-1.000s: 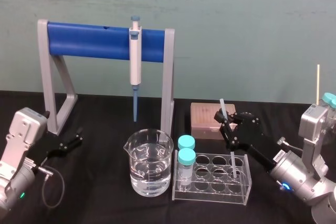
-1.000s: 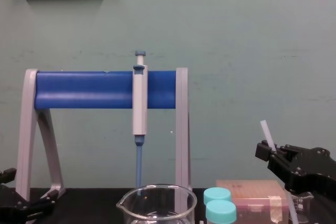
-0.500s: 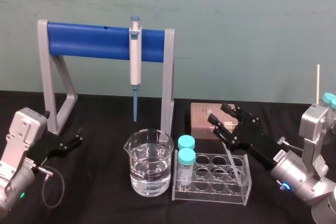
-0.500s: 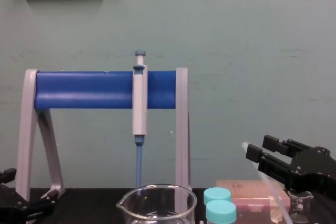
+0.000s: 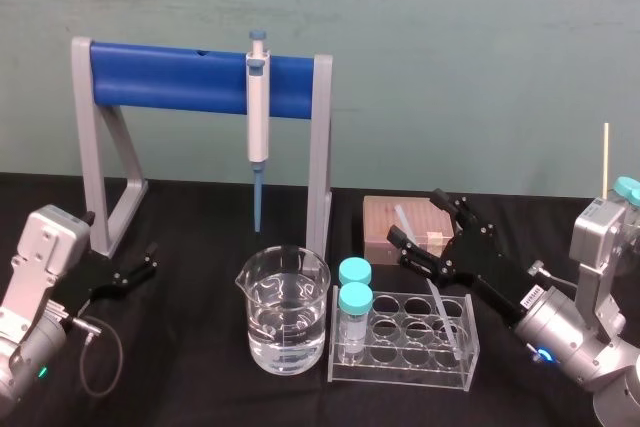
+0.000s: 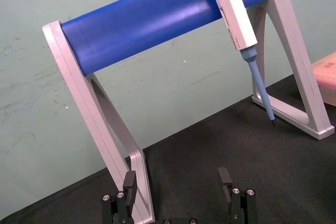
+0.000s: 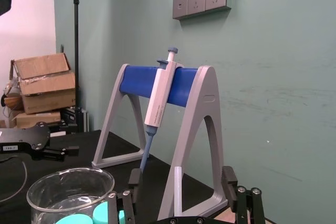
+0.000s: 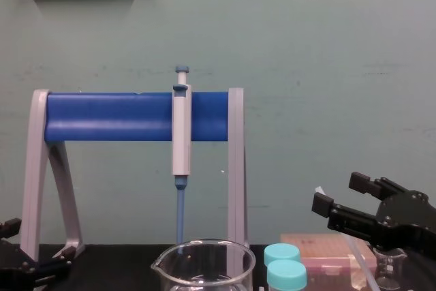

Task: Pick up the stirring rod with one hand, then place it down.

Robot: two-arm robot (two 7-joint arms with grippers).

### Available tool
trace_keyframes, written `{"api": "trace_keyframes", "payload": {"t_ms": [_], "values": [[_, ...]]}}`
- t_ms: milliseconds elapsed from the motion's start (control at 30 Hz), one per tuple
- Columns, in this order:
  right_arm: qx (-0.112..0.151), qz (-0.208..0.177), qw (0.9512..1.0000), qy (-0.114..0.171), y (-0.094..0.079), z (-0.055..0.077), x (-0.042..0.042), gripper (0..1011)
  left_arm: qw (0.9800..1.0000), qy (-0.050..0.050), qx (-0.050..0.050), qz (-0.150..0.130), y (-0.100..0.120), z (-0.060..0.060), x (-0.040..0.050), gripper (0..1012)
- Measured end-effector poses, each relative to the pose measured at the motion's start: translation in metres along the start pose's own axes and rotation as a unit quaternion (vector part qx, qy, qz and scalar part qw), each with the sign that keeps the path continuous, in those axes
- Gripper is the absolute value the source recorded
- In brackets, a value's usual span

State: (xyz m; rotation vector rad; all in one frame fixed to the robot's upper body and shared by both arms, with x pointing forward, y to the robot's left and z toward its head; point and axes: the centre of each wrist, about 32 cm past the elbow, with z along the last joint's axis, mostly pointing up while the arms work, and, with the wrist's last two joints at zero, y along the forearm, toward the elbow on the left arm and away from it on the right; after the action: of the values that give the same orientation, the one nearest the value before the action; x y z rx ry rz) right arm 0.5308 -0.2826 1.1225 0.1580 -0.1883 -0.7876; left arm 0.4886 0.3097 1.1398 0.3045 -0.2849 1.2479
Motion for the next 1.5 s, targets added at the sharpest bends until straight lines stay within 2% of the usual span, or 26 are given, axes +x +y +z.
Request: {"api": "trace_keyframes", "payload": {"t_ms": [100,333,500,567,633,833,1033,1133,1167,1200,1233,1300,1367,1500], "values": [[0.000,0.000,1.0000,0.000,0.000,0.000,0.0000,1003,1.0000,0.000,0.000,0.000,0.000,0.000,0.0000,1000],[0.001,-0.004,1.0000,-0.005,0.000,0.002,-0.0018,1003,1.0000,0.000,0.000,0.000,0.000,0.000,0.0000,1000],[0.017,-0.020,0.9994,-0.024,0.000,0.008,-0.0070,1003,1.0000,0.000,0.000,0.000,0.000,0.000,0.0000,1000],[0.024,-0.028,0.9987,-0.034,0.000,0.009,-0.0091,1003,1.0000,0.000,0.000,0.000,0.000,0.000,0.0000,1000],[0.038,-0.047,0.9966,-0.055,-0.001,0.013,-0.0123,1003,1.0000,0.000,0.000,0.000,0.000,0.000,0.0000,1000],[0.044,-0.094,0.9925,-0.064,-0.003,0.022,-0.0152,1003,1.0000,0.000,0.000,0.000,0.000,0.000,0.0000,1000],[0.013,-0.142,0.9889,-0.041,-0.010,0.028,-0.0138,1003,1.0000,0.000,0.000,0.000,0.000,0.000,0.0000,1000],[-0.010,-0.164,0.9862,-0.017,-0.014,0.031,-0.0123,1003,1.0000,0.000,0.000,0.000,0.000,0.000,0.0000,1000],[-0.023,-0.174,0.9844,-0.001,-0.016,0.032,-0.0112,1003,1.0000,0.000,0.000,0.000,0.000,0.000,0.0000,1000],[-0.023,-0.174,0.9844,-0.001,-0.016,0.032,-0.0112,1003,1.0000,0.000,0.000,0.000,0.000,0.000,0.0001,1000],[-0.038,-0.185,0.9818,0.017,-0.019,0.033,-0.0101,1003,1.0000,0.000,0.000,0.000,0.000,0.000,0.0000,1000],[-0.053,-0.196,0.9785,0.034,-0.022,0.033,-0.0091,1004,1.0000,0.000,0.000,0.000,0.000,0.000,0.0000,1000],[-0.082,-0.214,0.9717,0.057,-0.026,0.033,-0.0081,1003,1.0000,0.000,0.000,0.000,0.000,0.000,0.0000,1000],[-0.101,-0.222,0.9676,0.063,-0.029,0.033,-0.0078,1003,1.0000,0.000,0.000,0.000,0.000,0.000,0.0000,1000]]}}
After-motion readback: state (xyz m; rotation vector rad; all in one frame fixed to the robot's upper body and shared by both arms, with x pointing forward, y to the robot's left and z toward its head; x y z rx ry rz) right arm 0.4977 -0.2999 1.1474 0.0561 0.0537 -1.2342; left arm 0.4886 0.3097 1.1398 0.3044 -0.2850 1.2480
